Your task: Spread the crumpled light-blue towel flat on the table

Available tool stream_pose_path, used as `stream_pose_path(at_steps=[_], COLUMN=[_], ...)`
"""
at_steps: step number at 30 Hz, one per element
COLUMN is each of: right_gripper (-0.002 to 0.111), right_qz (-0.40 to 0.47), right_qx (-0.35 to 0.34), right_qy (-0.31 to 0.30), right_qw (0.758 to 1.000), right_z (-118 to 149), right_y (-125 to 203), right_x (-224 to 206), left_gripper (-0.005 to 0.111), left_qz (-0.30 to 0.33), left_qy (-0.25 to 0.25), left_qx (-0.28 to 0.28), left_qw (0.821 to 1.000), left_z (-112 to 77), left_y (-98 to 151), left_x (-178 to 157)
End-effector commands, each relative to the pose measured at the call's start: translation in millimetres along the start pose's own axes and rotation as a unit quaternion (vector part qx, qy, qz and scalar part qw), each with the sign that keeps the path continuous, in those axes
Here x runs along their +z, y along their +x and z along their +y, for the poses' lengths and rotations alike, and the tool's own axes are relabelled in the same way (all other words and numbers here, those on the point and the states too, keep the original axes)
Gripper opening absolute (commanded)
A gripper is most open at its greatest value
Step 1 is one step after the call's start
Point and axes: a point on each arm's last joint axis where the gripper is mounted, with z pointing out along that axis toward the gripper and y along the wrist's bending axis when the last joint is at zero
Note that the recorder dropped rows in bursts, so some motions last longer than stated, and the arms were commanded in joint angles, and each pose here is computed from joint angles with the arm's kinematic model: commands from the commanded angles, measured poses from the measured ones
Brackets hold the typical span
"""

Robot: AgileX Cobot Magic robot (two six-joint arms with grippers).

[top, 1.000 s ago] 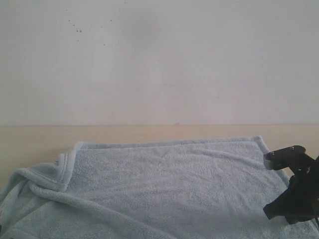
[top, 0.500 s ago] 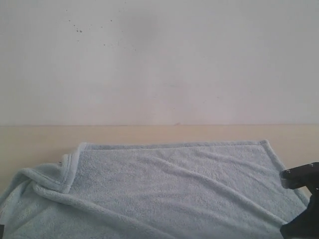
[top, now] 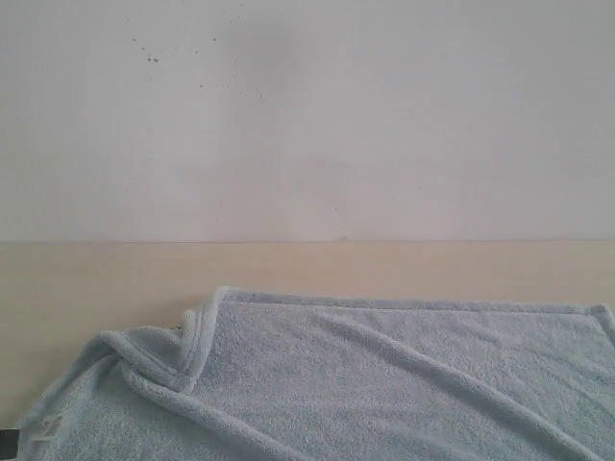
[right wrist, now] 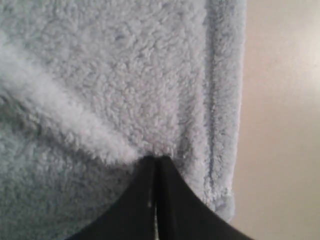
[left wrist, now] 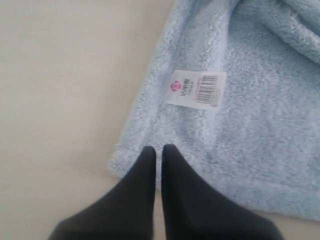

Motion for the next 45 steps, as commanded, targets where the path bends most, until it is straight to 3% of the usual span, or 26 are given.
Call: stream_pose_path(at_steps=[1, 4, 7, 9, 13, 15, 19, 25, 28, 35, 39, 45], right_gripper=[0.000, 0.000, 0.000, 0.000, 0.000, 0.000, 0.000, 0.000, 0.000, 0.000, 0.000, 0.000], right_qz=[-0.040, -0.090, -0.135, -0.159, -0.182, -0.182, -0.188, -0.198, -0.201, -0.216, -0.223, -0.228], right_qx=[-0.002, 0.012, 0.019, 0.024, 0.036, 0.039, 0.039, 0.039, 0.038, 0.040, 0.040, 0.040], right_qy=[-0.024, -0.045, -0.062, -0.074, -0.092, -0.094, -0.099, -0.106, -0.108, -0.120, -0.125, -0.129], right_qw=[0.999, 0.995, 0.989, 0.984, 0.978, 0.978, 0.976, 0.974, 0.973, 0.968, 0.966, 0.964], right_z=[-3.1, -4.1, -5.0, -5.0, -3.6, -3.3, -2.6, -1.5, -1.2, 0.7, 1.5, 2.1], right_y=[0.2, -5.4, -9.7, -11.9, -14.5, -14.5, -15.6, -17.2, -17.7, -20.4, -21.6, -22.4], right_x=[-14.5, -27.1, -38.3, -44.2, -49.1, -49.5, -50.0, -51.0, -51.3, -52.9, -53.7, -54.3], left_gripper=[0.005, 0.020, 0.049, 0.060, 0.059, 0.059, 0.059, 0.059, 0.059, 0.059, 0.059, 0.059], left_qz=[-0.013, -0.030, -0.058, -0.077, -0.073, -0.062, -0.051, -0.054, -0.052, -0.033, -0.034, -0.023], left_qy=[0.099, 0.149, 0.162, 0.180, 0.259, 0.276, 0.209, 0.208, 0.175, 0.120, 0.114, 0.070], left_qx=[-0.001, 0.029, 0.047, 0.042, -0.018, -0.015, 0.032, 0.121, 0.166, 0.209, 0.227, 0.248], left_qw=[0.995, 0.988, 0.984, 0.980, 0.963, 0.959, 0.976, 0.969, 0.969, 0.970, 0.967, 0.966], left_z=[-18.7, -28.9, -33.3, -37.8, -53.5, -63.1, -74.1, -111.2, -126.6, -148.2, -166.6, -171.8], left_y=[-6.3, -17.1, -33.8, -47.1, -66.7, -73.1, -79.8, -87.6, -85.2, -77.9, -76.4, -64.7], left_x=[-3.4, -6.9, -10.4, -13.1, -12.0, -4.8, 18.3, 34.5, 44.4, 73.6, 82.2, 94.1])
